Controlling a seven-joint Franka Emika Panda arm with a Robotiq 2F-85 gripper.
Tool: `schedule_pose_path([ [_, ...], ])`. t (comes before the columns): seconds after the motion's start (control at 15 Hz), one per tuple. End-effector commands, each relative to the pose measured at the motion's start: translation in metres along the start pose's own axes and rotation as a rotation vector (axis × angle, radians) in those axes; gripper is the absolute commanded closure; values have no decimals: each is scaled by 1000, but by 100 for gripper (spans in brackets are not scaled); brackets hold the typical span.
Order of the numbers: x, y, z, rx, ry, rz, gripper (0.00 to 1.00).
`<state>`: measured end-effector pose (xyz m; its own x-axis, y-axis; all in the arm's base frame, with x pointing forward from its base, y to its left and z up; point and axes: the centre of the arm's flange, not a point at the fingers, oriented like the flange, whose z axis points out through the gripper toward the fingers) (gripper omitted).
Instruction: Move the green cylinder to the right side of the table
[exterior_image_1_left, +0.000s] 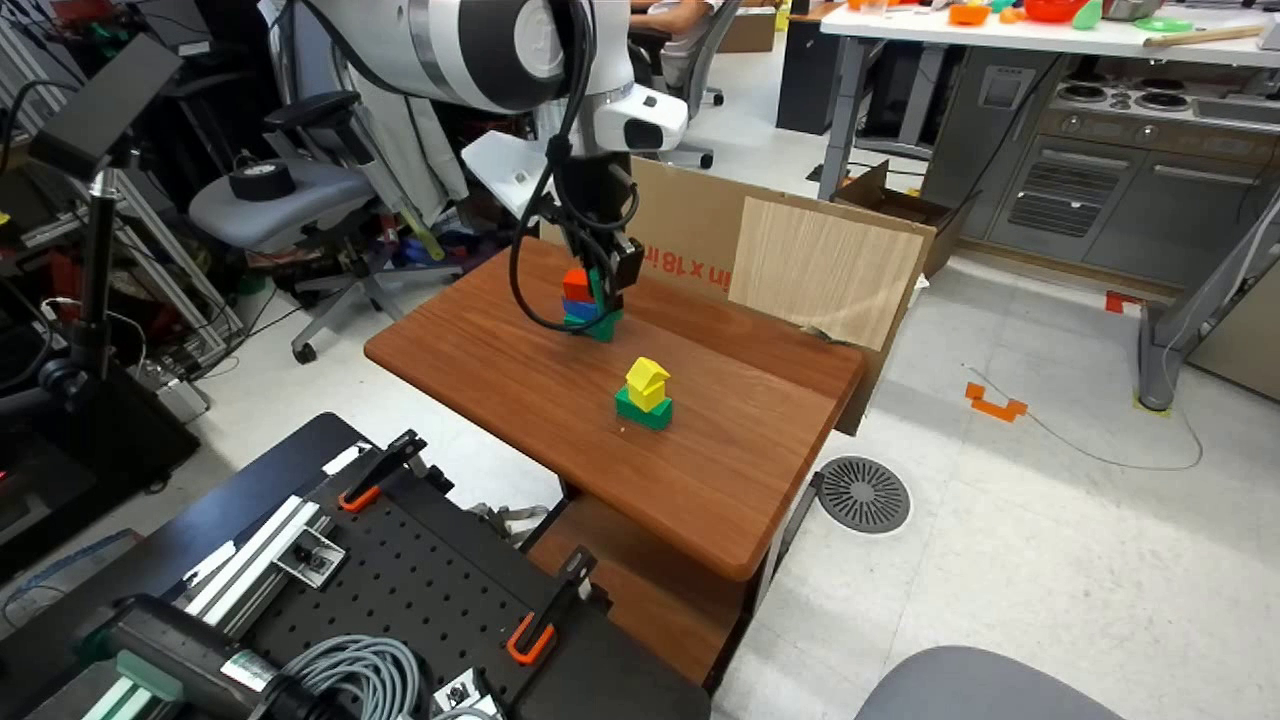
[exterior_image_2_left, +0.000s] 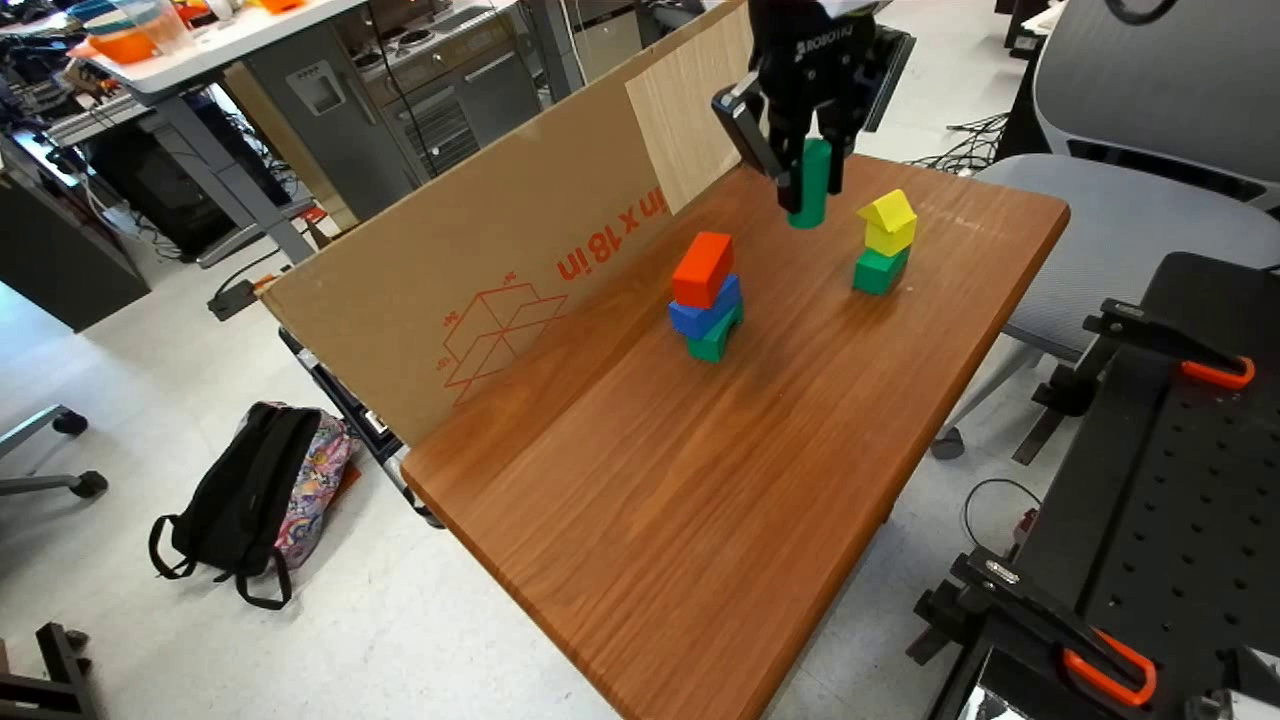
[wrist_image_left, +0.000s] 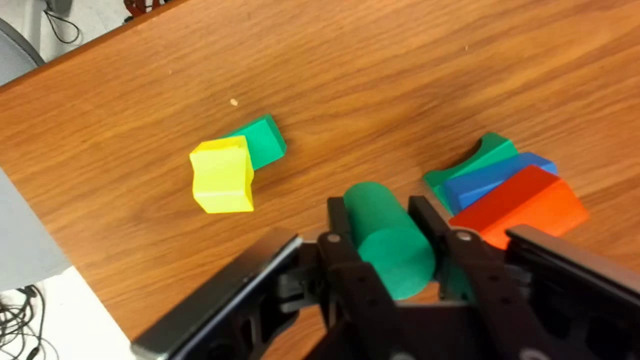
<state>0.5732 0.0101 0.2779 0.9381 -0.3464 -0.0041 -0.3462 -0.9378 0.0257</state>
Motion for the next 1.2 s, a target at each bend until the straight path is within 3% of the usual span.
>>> schedule_pose_path([
  [0.0,30,6,7,-3,-6,128,91],
  [0.27,51,20,35,-12,-37,325,91],
  [0.6,64,24,72,5,-152,549,91],
  [1.13,77,17,87,29,-127,678,91],
])
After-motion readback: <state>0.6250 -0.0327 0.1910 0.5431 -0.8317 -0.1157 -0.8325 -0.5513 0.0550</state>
